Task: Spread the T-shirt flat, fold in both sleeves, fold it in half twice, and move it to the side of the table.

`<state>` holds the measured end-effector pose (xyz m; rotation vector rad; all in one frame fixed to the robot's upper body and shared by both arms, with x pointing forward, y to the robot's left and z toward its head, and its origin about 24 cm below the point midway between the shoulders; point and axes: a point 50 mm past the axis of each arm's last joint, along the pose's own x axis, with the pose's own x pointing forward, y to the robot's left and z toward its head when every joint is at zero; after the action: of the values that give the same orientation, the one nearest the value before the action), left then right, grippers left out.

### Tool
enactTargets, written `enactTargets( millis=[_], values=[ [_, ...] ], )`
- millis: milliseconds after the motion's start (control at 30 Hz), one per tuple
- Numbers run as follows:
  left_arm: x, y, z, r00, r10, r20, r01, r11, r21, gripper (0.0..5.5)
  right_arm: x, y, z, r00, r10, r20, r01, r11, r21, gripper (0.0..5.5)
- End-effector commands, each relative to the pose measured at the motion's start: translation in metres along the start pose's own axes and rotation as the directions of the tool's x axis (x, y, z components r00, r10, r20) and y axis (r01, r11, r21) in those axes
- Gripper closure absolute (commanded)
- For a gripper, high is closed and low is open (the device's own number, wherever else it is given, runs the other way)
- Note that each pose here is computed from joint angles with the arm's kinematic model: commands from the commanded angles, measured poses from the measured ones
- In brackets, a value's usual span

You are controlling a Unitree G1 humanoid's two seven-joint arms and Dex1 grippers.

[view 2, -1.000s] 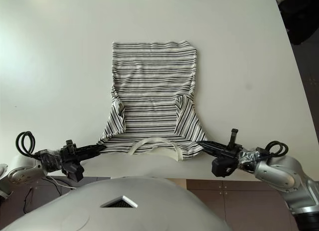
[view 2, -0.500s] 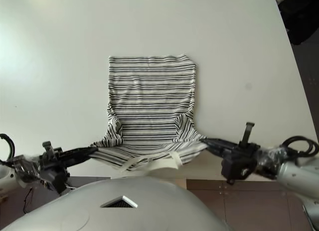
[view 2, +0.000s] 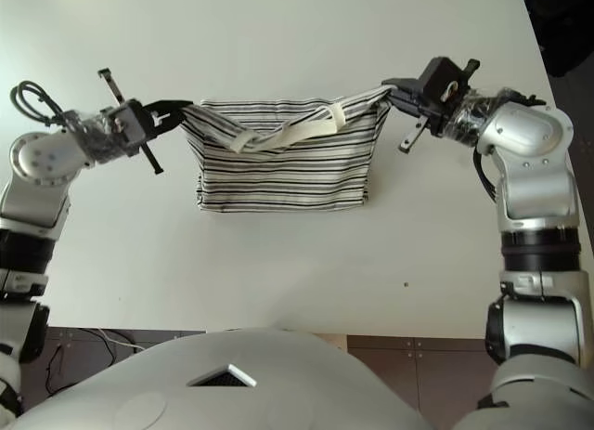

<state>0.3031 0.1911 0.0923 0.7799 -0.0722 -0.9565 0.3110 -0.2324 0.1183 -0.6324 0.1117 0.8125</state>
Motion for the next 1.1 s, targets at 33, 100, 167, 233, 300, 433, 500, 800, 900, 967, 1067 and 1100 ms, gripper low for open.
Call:
enactTargets(
  millis=[33,100,167,233,300,433,500,800,900,967,1067,1100],
  values=[
    [0.021,0.020,-0.010,0.999,0.010,-0.041,-0.010,1.000,0.018,5.40,0.030,-0.007,-0.008,1.000,-0.007,-0.029,0.008,1.000,0.010,5.36],
    [0.027,0.029,-0.018,0.995,0.060,-0.080,-0.060,0.998,-0.003,5.40,0.043,-0.009,-0.016,0.998,-0.024,-0.060,0.027,0.999,0.041,5.36],
    [0.033,0.029,-0.026,0.989,0.083,-0.124,-0.086,0.996,-0.012,5.40,0.052,-0.009,-0.024,0.994,-0.040,-0.098,0.047,0.997,0.068,5.36],
    [0.040,0.018,-0.036,0.980,0.076,-0.185,-0.083,0.996,-0.030,5.40,0.057,-0.004,-0.036,0.985,-0.045,-0.164,0.059,0.995,0.081,5.36],
    [0.044,-0.001,-0.051,0.961,0.030,-0.274,-0.043,0.998,-0.040,5.13,0.060,0.004,-0.049,0.968,-0.039,-0.246,0.058,0.996,0.073,5.14],
    [0.049,-0.023,-0.066,0.930,0.060,-0.362,-0.092,0.993,-0.072,4.65,0.068,0.010,-0.054,0.964,-0.088,-0.252,0.134,0.976,0.172,4.56],
    [0.051,-0.016,-0.064,0.922,0.163,-0.351,-0.222,0.966,-0.136,4.65,0.071,0.008,-0.051,0.968,-0.130,-0.213,0.191,0.935,0.298,4.56],
    [0.053,-0.013,-0.071,0.897,0.161,-0.412,-0.369,0.785,-0.497,4.65,0.065,0.002,-0.065,0.924,-0.214,-0.316,0.370,0.705,0.605,4.56],
    [0.057,-0.023,-0.075,0.888,0.045,-0.458,-0.358,0.695,-0.624,4.65,0.071,0.007,-0.061,0.936,-0.195,-0.294,0.334,0.754,0.565,4.56],
    [0.066,-0.022,-0.065,0.922,0.014,-0.386,-0.294,0.672,-0.680,4.65,0.075,0.007,-0.054,0.950,-0.193,-0.247,0.298,0.803,0.516,4.56],
    [0.073,-0.014,-0.050,0.942,0.018,-0.336,-0.184,0.863,-0.471,4.65,0.079,0.000,-0.036,0.954,-0.264,-0.141,0.298,0.874,0.385,4.56],
    [0.075,-0.011,-0.047,0.943,0.024,-0.333,-0.160,0.907,-0.389,4.65,0.080,-0.002,-0.032,0.952,-0.284,-0.116,0.307,0.884,0.351,4.56]
  ],
)
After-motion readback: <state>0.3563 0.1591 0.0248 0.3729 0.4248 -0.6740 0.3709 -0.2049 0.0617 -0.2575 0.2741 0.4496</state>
